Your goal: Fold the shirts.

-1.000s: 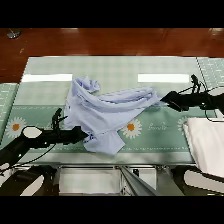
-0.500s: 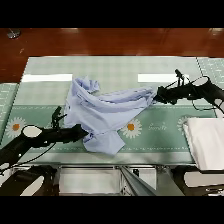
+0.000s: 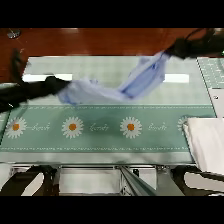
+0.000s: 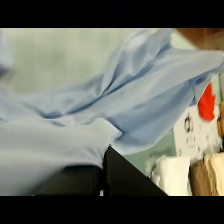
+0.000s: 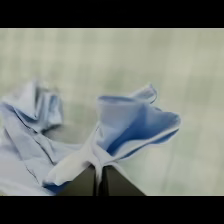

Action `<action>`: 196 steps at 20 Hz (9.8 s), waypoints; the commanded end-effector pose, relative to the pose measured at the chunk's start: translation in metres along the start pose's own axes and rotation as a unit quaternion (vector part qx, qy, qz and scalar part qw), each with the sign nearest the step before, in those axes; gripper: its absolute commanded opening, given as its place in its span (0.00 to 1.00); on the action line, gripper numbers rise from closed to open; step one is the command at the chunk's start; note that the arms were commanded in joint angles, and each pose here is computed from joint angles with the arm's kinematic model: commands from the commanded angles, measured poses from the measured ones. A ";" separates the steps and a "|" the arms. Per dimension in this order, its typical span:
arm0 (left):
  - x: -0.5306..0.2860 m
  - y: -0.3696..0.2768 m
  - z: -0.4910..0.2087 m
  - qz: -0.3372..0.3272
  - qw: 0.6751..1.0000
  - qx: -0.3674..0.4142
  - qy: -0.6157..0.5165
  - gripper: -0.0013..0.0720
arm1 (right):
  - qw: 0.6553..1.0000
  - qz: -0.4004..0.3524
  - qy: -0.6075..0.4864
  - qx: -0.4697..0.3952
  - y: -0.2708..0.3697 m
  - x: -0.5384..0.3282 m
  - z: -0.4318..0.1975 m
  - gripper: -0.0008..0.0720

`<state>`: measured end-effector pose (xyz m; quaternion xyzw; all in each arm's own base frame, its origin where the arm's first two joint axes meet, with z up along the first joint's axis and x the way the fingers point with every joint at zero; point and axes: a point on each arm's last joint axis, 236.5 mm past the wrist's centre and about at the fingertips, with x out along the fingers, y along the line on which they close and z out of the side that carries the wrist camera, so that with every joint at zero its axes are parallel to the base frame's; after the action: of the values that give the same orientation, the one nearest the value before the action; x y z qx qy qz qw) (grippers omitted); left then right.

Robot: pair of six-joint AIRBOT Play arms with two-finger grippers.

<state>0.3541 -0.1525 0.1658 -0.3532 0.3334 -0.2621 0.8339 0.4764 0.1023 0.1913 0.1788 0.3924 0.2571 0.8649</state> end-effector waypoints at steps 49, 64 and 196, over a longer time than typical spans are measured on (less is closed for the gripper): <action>-0.041 0.156 -0.052 0.227 0.937 -0.016 0.265 0.97 | 0.932 -0.104 0.239 0.250 -0.184 -0.029 -0.171 0.86; -0.088 0.234 -0.211 0.239 0.893 -0.306 0.227 0.97 | 0.934 -0.006 0.047 0.354 -0.132 -0.022 -0.270 0.86; -0.054 0.213 -0.236 0.216 0.918 -0.232 0.239 0.06 | 0.933 -0.130 0.162 0.294 -0.141 -0.036 -0.307 0.87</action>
<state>0.1853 -0.0777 -0.1034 -0.3888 0.6473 -0.0508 0.6537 0.2823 0.0341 -0.0466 0.3698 0.5610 0.0883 0.7353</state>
